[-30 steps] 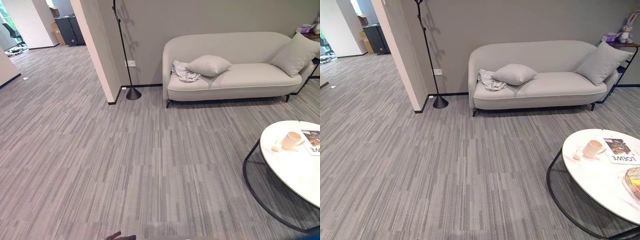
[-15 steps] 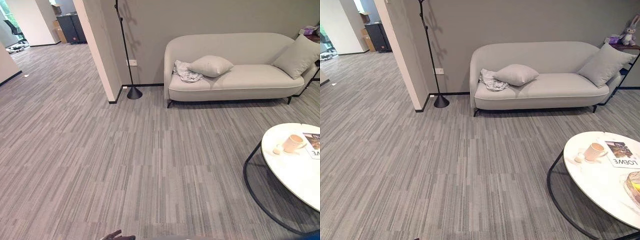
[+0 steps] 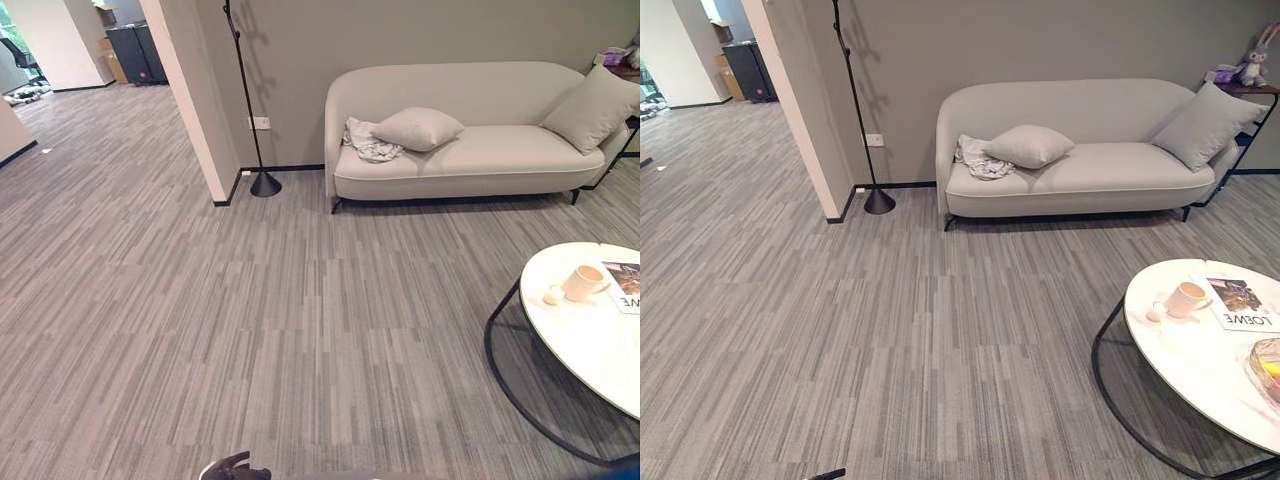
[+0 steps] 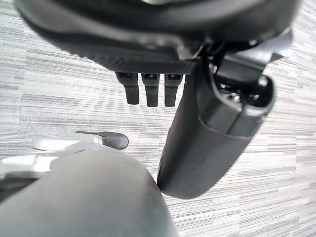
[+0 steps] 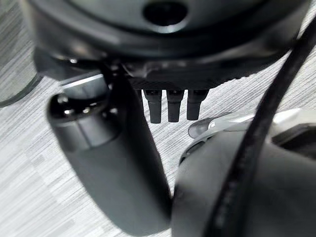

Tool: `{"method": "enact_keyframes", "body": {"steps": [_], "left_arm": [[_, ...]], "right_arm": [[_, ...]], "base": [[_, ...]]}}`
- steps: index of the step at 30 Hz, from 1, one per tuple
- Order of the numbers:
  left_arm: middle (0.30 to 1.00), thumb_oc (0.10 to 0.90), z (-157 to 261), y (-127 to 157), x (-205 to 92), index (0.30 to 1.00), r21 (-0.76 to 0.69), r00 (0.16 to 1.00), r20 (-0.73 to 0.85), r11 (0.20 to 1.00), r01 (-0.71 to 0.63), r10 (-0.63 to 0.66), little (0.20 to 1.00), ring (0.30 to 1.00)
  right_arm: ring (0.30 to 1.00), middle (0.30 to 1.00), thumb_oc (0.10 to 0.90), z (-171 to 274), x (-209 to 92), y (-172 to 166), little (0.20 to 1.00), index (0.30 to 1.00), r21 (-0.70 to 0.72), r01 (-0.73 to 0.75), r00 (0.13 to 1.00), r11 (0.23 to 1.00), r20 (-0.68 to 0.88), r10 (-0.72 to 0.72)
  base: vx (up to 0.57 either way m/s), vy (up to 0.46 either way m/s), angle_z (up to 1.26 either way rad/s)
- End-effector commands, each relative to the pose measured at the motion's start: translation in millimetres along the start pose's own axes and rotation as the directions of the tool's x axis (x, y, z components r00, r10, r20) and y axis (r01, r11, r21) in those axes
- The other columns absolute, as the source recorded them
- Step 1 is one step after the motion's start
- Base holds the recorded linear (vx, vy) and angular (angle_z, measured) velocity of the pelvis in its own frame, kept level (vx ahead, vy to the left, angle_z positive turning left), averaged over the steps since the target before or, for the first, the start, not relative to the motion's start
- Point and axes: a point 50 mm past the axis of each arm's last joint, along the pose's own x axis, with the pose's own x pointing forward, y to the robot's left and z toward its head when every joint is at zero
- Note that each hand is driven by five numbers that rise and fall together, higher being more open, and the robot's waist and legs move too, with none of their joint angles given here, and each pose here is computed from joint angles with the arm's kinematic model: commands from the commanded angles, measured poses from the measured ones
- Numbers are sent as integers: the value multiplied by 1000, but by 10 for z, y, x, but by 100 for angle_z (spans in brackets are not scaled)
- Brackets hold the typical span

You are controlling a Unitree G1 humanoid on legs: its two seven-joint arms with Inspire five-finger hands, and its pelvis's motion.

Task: Hang the clothes on the sofa on the clothes rack.

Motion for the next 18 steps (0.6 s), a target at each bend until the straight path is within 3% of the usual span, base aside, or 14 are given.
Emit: {"method": "enact_keyframes", "body": {"steps": [1,11,18], "left_arm": [[900,800,-243,-53,-32,900,89,994,-107,996,22,-12,900,900],[900,800,4,-118,13,900,228,999,-29,973,37,-32,900,900],[900,800,21,-149,17,900,279,998,-33,958,62,-55,900,900]], "right_arm": [[900,900,800,87,13,163,900,900,-48,-50,999,998,-6,50],[900,900,800,304,18,361,900,900,-88,-106,992,990,64,112],[900,900,800,362,13,378,900,900,6,-134,986,991,103,133]], "base": [[9,17,-13],[-7,61,-5],[88,98,-8]]}}
